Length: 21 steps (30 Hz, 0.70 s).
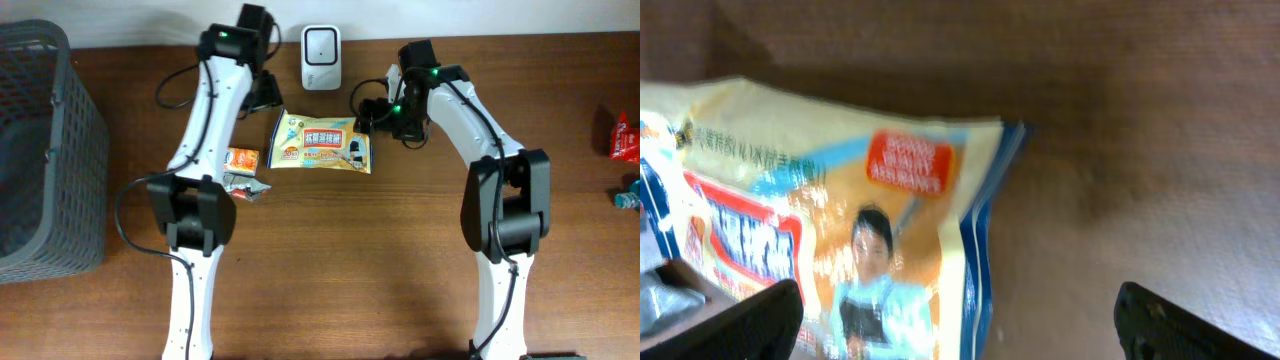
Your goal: Scan the item barcode
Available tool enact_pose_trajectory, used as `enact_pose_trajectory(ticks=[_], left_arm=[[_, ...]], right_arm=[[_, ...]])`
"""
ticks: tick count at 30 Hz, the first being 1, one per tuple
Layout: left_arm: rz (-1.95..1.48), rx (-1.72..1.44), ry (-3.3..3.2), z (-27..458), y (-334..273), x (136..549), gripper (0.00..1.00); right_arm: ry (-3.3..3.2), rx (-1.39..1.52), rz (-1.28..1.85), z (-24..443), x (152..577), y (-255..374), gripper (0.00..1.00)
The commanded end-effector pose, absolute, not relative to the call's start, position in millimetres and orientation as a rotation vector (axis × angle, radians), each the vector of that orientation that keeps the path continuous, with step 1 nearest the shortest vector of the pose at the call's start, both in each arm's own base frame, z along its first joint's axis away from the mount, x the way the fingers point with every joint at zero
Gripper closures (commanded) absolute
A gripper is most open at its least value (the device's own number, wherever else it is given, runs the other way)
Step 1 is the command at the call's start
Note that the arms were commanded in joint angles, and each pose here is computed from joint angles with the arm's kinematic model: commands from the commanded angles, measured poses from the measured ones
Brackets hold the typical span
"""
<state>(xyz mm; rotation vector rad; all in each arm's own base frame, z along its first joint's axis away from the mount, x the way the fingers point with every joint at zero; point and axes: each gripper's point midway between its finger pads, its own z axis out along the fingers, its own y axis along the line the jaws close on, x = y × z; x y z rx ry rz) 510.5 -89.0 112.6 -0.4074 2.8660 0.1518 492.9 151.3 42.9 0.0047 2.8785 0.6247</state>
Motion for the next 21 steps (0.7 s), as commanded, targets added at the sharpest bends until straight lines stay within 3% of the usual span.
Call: enact_pose_trajectory(ticks=[1,2,4,5,6,9,12,15,17,21], left_arm=[[0.186,-0.456,2.884,104.0,-75.3,506.1,0.04],[0.194,-0.456,2.896,98.4,-74.9,504.2,0.02],[0.201,-0.456,2.906,95.4,-74.4,502.4,0.02],[0.198,-0.456,2.903,95.5,-74.7,503.1,0.02],[0.198,-0.456,2.903,95.5,-74.7,503.1,0.02],[0.204,-0.455,2.91,95.3,-74.2,501.3,0.01],[0.203,-0.455,2.91,95.3,-74.3,501.3,0.01],[0.17,-0.455,2.926,94.3,-78.4,499.3,0.01],[0.169,-0.455,2.926,94.3,-78.5,499.3,0.01],[0.122,-0.454,2.939,93.5,-84.2,498.6,0.01]], right_arm=[[2.889,-0.046,0.837,12.5,488.7,181.0,0.01],[2.882,-0.063,0.867,6.8,489.1,188.5,0.05],[2.907,-0.048,0.846,-2.7,486.0,192.8,0.49],[2.91,-0.055,0.828,-3.8,485.7,193.9,0.9],[2.909,-0.051,0.83,-3.1,486.0,194.3,0.96],[2.872,-0.017,0.8,23.1,492.9,182.2,0.96],[2.746,0.099,0.219,125.2,493.3,107.2,0.96],[2.587,0.22,-0.408,211.0,455.8,22.0,0.96],[2.54,0.368,-0.731,219.9,428.6,-12.0,0.96],[2.542,0.396,-0.896,211.9,413.6,-21.1,0.96]])
